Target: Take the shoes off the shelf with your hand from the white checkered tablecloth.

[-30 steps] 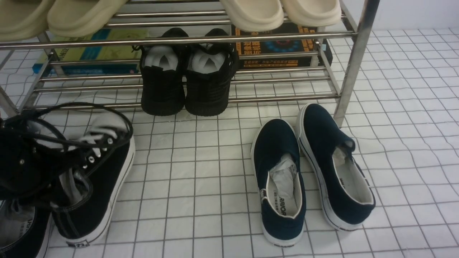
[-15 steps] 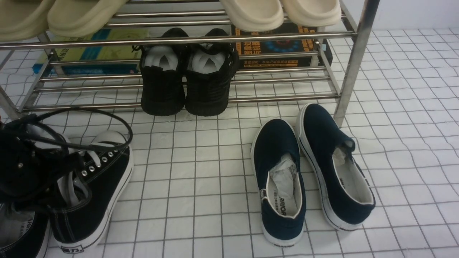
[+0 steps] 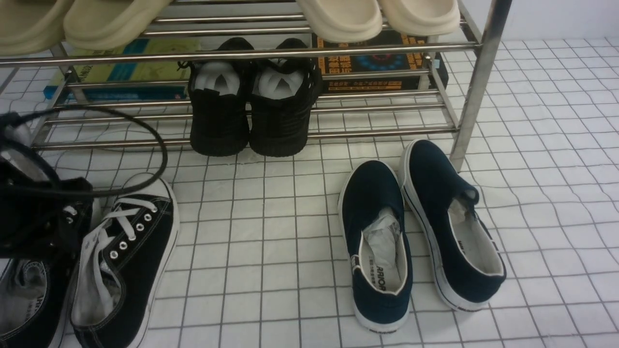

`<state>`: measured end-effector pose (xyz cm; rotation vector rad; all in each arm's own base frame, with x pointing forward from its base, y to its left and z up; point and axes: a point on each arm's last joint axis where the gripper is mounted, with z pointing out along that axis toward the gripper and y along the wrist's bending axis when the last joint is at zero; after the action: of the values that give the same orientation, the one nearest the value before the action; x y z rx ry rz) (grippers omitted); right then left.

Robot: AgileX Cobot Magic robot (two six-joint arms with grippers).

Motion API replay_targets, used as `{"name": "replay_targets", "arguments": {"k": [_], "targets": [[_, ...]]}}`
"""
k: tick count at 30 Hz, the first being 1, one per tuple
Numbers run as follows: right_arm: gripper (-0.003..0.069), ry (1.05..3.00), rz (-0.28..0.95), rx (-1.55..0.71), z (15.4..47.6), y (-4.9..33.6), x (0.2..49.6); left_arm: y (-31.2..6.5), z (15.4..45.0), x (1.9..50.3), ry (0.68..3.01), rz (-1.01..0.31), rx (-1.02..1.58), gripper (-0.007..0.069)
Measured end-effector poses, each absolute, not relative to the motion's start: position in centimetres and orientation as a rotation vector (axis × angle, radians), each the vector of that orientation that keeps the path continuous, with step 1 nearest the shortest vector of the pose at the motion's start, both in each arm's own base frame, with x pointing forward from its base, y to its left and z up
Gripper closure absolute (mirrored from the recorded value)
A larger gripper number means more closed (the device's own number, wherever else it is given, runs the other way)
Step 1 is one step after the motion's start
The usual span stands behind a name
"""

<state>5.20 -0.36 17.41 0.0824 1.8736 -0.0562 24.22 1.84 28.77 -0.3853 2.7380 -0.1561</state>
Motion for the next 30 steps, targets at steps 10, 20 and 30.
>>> {"name": "replay_targets", "arguments": {"k": [10,20,30], "targets": [[0.042,1.874,-0.056,0.082,17.4,-0.4,5.2,0.8,35.6,12.4,2.377,-0.07,-0.196,0.0602],[0.042,1.874,-0.056,0.082,17.4,-0.4,5.2,-1.1,30.1,5.6,1.821,-0.305,-0.25,0.0624],[0.042,1.874,-0.056,0.082,17.4,-0.4,5.2,-0.7,27.5,5.7,1.633,-0.377,-0.351,0.0623]]}}
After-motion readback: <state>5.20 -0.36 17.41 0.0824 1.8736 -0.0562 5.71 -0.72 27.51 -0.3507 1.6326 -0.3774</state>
